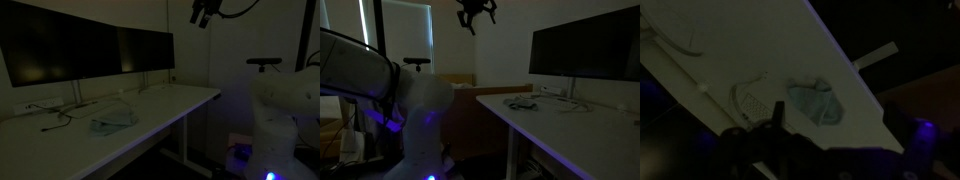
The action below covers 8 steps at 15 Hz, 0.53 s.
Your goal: Wipe the counter with the cloth
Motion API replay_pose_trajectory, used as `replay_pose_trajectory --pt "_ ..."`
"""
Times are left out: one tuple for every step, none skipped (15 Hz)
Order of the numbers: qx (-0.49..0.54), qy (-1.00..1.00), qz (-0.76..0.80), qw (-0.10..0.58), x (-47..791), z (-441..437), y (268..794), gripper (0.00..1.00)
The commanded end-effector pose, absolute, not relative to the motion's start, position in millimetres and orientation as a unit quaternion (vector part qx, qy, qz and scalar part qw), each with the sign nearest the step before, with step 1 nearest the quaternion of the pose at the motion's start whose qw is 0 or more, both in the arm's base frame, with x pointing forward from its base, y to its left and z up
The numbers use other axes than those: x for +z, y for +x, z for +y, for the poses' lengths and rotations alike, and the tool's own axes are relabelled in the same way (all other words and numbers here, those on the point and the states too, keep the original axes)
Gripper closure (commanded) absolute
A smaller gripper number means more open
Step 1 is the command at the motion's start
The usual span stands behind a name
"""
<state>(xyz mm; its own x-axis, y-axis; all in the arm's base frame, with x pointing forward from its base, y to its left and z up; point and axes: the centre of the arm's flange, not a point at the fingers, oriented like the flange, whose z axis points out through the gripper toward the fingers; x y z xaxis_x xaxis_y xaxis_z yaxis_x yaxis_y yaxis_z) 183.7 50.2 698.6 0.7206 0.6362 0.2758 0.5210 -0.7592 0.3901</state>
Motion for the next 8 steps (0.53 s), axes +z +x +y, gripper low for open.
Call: replay_pose_trajectory --pt "0.209 0.905 0.347 0.135 719 84 219 0.00" --pt "0.210 0.902 0.353 0.132 720 94 226 0.00" --pt "0.210 0.900 0.358 0.132 722 101 233 0.00" --pt "0.208 0.899 0.363 0.129 722 112 240 0.00" --pt "0.204 0.898 0.367 0.128 721 119 248 0.00" --pt "0.199 0.899 0.370 0.124 719 129 256 0.00" --pt "0.193 0.899 0.374 0.123 717 137 263 0.00" --pt "0.185 0.900 0.376 0.122 712 146 271 0.00"
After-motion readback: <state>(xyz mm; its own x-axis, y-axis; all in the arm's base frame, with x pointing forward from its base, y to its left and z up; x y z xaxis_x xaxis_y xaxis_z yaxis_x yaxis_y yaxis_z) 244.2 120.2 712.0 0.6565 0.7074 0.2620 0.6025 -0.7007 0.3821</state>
